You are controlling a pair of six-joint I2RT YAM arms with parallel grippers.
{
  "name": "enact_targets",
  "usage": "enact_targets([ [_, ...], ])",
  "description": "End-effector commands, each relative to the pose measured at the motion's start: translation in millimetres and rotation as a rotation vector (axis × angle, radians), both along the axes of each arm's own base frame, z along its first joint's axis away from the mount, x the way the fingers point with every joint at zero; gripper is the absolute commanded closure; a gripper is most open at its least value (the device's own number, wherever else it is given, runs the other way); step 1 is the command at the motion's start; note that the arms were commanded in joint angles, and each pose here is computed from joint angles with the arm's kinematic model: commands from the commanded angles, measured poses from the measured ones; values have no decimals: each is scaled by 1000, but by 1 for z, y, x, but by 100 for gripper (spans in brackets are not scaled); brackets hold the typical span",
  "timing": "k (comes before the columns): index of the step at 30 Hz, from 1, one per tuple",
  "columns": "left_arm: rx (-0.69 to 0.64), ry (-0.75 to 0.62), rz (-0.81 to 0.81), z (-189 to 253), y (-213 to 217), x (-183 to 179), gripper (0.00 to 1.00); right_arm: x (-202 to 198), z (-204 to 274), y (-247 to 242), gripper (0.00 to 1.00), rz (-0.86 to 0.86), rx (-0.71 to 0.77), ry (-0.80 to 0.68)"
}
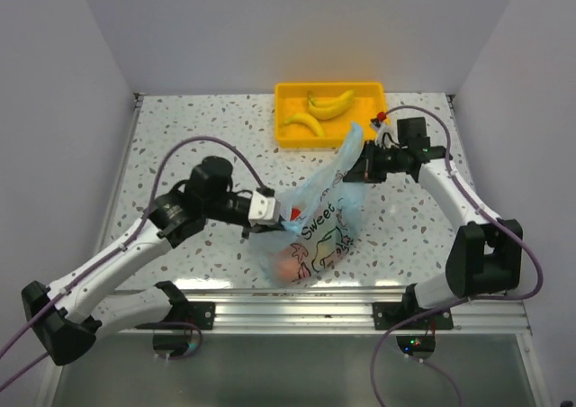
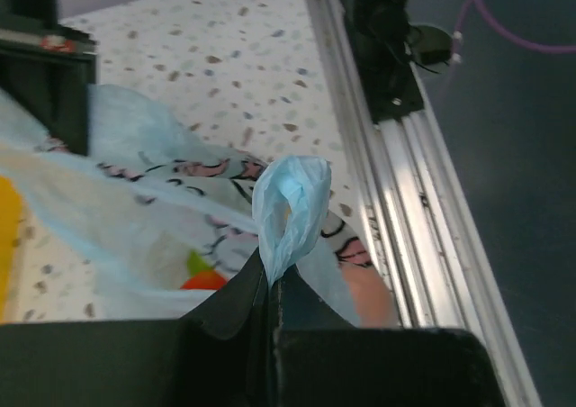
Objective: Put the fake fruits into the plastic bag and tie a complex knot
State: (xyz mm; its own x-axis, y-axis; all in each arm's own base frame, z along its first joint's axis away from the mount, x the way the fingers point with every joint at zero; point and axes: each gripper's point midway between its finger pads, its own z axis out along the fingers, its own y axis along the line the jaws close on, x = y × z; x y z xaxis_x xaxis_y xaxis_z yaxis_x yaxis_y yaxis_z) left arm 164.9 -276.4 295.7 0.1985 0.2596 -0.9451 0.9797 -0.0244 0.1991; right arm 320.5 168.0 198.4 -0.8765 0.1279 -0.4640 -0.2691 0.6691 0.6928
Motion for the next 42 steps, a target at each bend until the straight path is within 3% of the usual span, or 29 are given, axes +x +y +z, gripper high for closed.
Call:
enact_targets([
  [1, 99, 14, -130, -57, -16, -35, 100, 8, -52, -12, 100, -130, -87, 111],
  [8, 321, 41, -306, -153, -31, -91, 100, 10, -123, -37, 100, -206, -255, 226],
  [14, 440, 54, -305, -216, -26, -85, 100, 14, -148, -49, 100, -206, -335, 239],
  [18, 500, 56, -340, -234, -11, -91, 100, 16, -146, -46, 100, -160, -332, 205],
  [21, 438, 90, -377, -198, -17, -96, 100, 15, -112, -28, 100, -54, -239, 98],
  [23, 329, 83, -358, -146, -32, -92, 100, 13, -77, -17, 100, 11, -193, -2],
  [27, 162, 71, -330, -62, -57, -87, 100, -6, -36, -2, 100, 159, -200, -147],
  [30, 93, 90, -282, -33, -69, -75, 100, -20, -21, 9, 100, 240, -219, -230],
  [34, 33, 175, -140, -25, -75, -31, 100, -39, -18, 22, 100, 312, -236, -293],
  [37, -10, 166, -25, -22, -80, 1, 100, -52, -11, 29, 100, 360, -226, -339],
  [42, -69, 163, 3, -12, -96, 19, 100, -78, -3, 43, 100, 492, -150, -387],
])
